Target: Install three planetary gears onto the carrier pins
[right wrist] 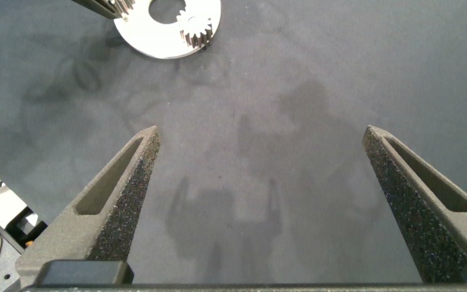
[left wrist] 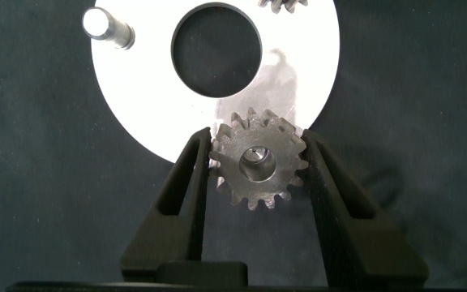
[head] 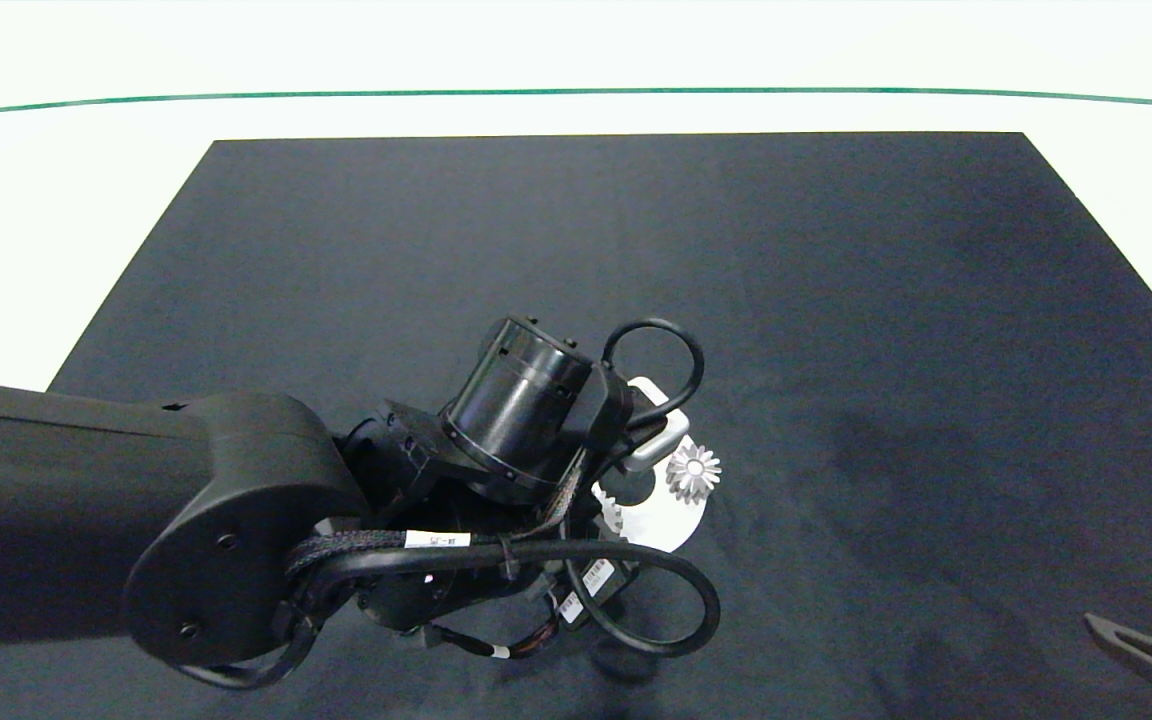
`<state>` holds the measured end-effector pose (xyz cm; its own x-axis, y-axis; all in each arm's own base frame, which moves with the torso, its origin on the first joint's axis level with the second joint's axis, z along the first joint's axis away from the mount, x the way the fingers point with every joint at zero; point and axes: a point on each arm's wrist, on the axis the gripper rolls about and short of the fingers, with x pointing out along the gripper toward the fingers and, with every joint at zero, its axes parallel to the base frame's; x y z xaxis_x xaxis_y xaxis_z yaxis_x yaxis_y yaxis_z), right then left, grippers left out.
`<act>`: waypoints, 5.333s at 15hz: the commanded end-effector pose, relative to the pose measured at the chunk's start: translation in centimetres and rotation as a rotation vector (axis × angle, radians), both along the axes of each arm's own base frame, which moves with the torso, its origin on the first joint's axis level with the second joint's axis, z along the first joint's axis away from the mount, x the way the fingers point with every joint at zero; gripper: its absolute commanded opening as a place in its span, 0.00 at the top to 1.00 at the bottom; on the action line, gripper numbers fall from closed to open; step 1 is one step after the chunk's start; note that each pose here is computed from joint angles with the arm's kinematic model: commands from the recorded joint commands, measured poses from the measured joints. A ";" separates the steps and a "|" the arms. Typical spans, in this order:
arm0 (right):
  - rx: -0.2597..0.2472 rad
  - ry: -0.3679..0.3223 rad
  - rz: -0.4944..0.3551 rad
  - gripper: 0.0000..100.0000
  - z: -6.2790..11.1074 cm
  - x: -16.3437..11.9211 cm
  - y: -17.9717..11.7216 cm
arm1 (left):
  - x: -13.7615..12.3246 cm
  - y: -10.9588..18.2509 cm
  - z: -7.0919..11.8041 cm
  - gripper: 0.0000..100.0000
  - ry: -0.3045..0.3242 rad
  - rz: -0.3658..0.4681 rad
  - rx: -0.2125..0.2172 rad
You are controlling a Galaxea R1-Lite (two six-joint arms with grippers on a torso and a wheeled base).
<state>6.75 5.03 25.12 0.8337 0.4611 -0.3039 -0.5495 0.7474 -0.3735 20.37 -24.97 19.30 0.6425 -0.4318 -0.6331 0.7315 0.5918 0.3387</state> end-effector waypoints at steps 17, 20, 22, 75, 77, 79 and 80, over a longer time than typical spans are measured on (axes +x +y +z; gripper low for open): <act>-0.009 -0.002 0.003 0.00 -0.1 0.0 0.0 | 0.6 2.3 5.1 0.00 -0.098 0.076 -0.143; -0.020 -0.002 0.006 0.00 -0.3 0.0 0.0 | 2.7 3.3 6.8 0.00 -0.131 0.165 -0.209; -0.020 -0.002 0.006 0.00 -0.3 0.0 0.0 | 4.7 3.7 7.2 0.00 -0.143 0.219 -0.227; -0.032 0.011 0.006 0.00 -0.6 0.2 0.1 | 12.4 5.5 3.2 0.49 -0.078 0.416 -0.183; -0.030 0.008 0.006 0.00 -0.6 0.1 0.1 | 12.3 5.4 3.3 0.53 -0.079 0.412 -0.185; -0.029 0.007 0.004 0.00 -0.6 0.1 0.1 | 12.4 5.4 3.4 0.56 -0.081 0.413 -0.187; -0.032 0.012 0.004 0.00 -0.6 0.2 0.2 | 12.3 5.5 3.4 0.59 -0.080 0.416 -0.186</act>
